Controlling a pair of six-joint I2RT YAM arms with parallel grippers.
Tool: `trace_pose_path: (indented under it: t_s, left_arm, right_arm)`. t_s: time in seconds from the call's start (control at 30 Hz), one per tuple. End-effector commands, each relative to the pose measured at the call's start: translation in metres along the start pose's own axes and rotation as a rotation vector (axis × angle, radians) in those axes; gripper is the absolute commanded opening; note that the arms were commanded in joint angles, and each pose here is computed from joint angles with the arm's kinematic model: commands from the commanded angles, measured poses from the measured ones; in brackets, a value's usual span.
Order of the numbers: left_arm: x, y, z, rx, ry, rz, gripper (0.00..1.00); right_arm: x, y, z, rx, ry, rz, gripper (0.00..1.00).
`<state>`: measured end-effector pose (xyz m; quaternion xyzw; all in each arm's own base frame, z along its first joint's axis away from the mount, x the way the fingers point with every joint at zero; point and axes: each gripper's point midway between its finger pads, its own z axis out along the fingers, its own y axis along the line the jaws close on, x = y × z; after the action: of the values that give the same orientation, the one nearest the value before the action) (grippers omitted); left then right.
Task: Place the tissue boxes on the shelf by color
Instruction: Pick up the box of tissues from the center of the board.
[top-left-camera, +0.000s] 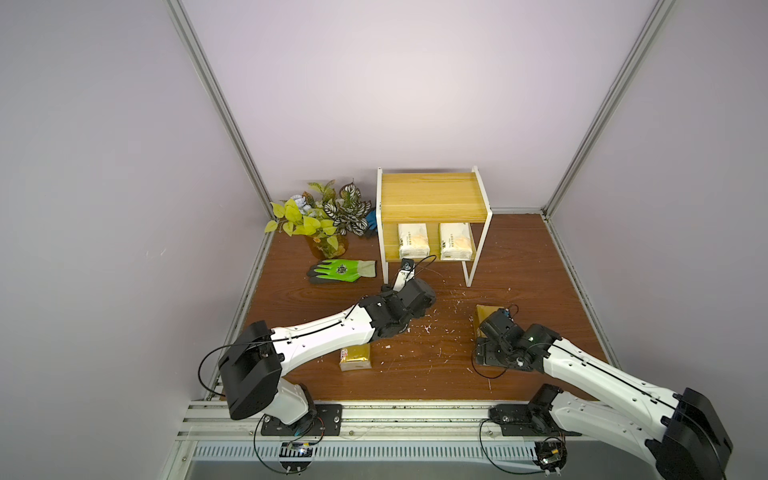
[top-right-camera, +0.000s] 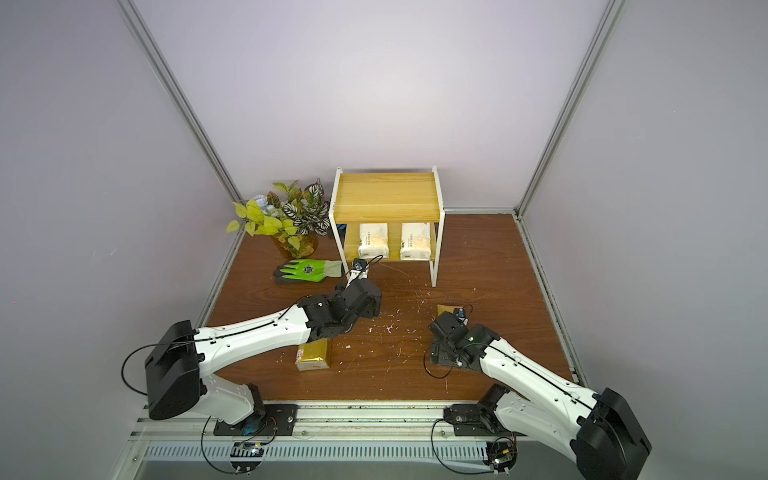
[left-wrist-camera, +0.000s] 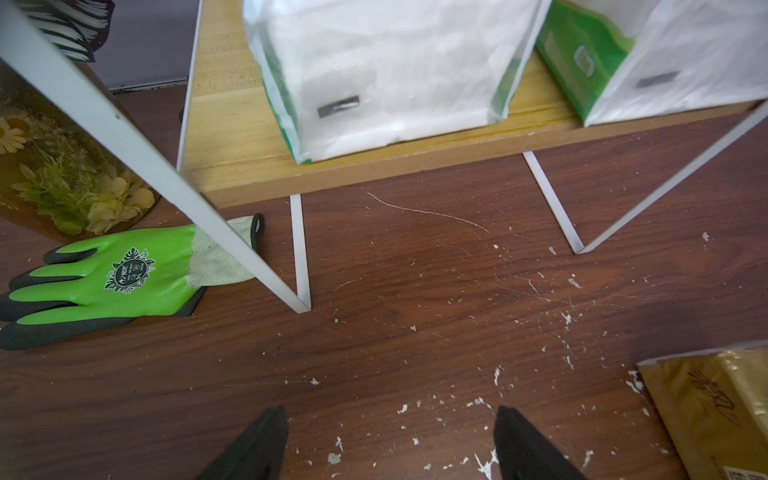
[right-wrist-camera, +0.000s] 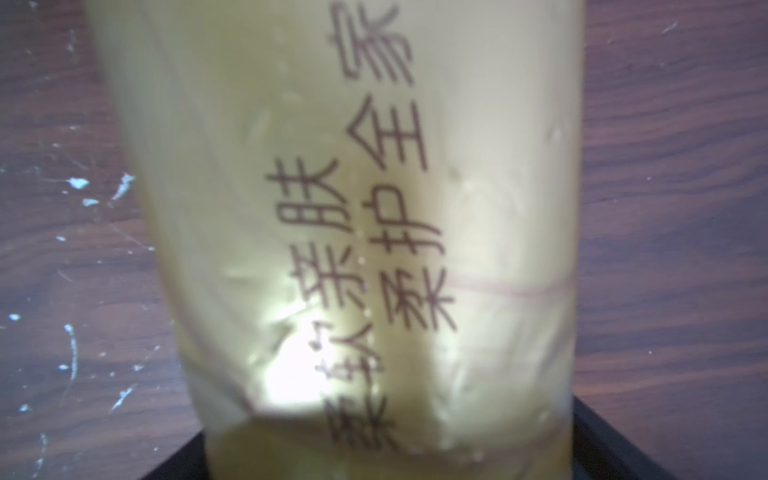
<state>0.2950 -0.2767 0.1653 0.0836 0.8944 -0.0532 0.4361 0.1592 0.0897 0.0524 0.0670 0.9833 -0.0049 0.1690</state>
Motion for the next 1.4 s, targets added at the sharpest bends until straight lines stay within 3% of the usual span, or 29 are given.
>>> trace_pose_path:
  t_s: [0.0,0.1,0.43,0.63,1.37]
  left_arm:
    - [-0.004,-0.003,0.0,-0.01,0.008,0.025,0.82]
    - [-0.005,-0.004,0.001,-0.011,0.008,0.033,0.82]
    - [-0.007,-0.006,0.004,-0.022,0.004,0.042,0.8]
    - [-0.007,-0.018,0.01,0.02,0.006,0.047,0.65]
    - [-0.017,-0.026,0.036,0.01,0.013,0.082,0.74]
  right_arm:
    - [-0.001,0.002,0.001,-0.01,-0.002,0.029,0.92]
    - [0.0,0.001,0.002,-0.003,0.0,0.032,0.69]
    - [-0.017,0.016,-0.018,-0.09,-0.059,0.005,0.38]
    - [-0.039,0.028,-0.042,-0.139,-0.138,-0.014,0.12]
    - [-0.15,0.031,-0.17,-0.049,-0.526,-0.023,0.14]
